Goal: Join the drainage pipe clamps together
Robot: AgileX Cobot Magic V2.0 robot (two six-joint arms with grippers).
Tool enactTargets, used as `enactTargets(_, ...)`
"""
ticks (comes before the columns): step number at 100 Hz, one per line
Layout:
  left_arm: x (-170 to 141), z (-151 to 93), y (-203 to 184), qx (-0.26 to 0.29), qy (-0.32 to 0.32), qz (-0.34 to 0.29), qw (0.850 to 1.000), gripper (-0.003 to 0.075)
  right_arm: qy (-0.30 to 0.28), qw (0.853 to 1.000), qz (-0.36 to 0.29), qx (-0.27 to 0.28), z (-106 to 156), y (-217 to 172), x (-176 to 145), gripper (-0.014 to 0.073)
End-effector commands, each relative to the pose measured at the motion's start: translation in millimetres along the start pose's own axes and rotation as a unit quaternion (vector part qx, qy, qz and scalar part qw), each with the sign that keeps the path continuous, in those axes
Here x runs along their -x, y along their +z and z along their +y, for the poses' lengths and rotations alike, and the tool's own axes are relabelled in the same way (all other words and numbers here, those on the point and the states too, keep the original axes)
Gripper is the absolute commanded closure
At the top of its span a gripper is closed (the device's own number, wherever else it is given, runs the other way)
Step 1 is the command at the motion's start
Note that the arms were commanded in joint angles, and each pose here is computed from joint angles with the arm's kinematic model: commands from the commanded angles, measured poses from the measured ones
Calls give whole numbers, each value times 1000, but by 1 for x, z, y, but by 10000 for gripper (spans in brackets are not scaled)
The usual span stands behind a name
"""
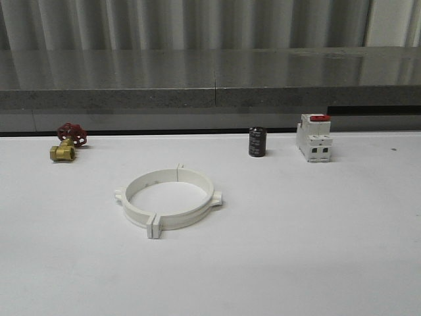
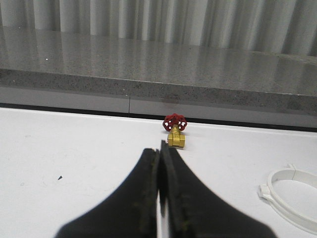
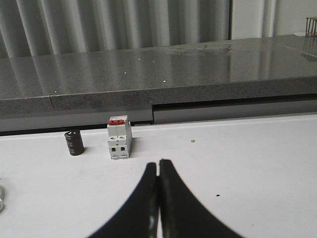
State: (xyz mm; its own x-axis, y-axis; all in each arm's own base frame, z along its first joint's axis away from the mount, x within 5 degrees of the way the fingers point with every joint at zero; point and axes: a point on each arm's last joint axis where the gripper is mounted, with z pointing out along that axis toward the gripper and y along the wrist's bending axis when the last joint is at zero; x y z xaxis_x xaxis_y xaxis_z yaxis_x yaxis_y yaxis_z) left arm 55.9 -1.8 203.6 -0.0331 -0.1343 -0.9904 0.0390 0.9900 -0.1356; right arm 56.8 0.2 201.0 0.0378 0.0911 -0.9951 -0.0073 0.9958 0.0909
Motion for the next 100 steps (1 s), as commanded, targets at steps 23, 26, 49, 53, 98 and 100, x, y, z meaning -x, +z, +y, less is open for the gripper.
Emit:
enactTargets(23, -6, 0, 0, -11, -14, -35, 999, 741, -6, 998, -62, 1, 1, -3, 16, 662)
enactTargets(26, -6, 0, 0, -11, -14, -35, 999, 741, -6, 998, -62, 1, 1, -3, 16, 662)
enactTargets(49, -6, 0, 0, -11, -14, -35, 999, 741, -6, 998, -62, 1, 1, -3, 16, 662)
enactTargets(53, -6, 0, 0, -11, -14, -35, 999, 741, -6, 998, -62, 1, 1, -3, 16, 662)
enactTargets(98, -6, 0, 0, -11, -14, -35, 999, 741, -6, 998, -62, 1, 1, -3, 16, 662)
enactTargets(100, -6, 0, 0, -11, -14, -35, 999, 741, -6, 998, -62, 1, 1, -3, 16, 662)
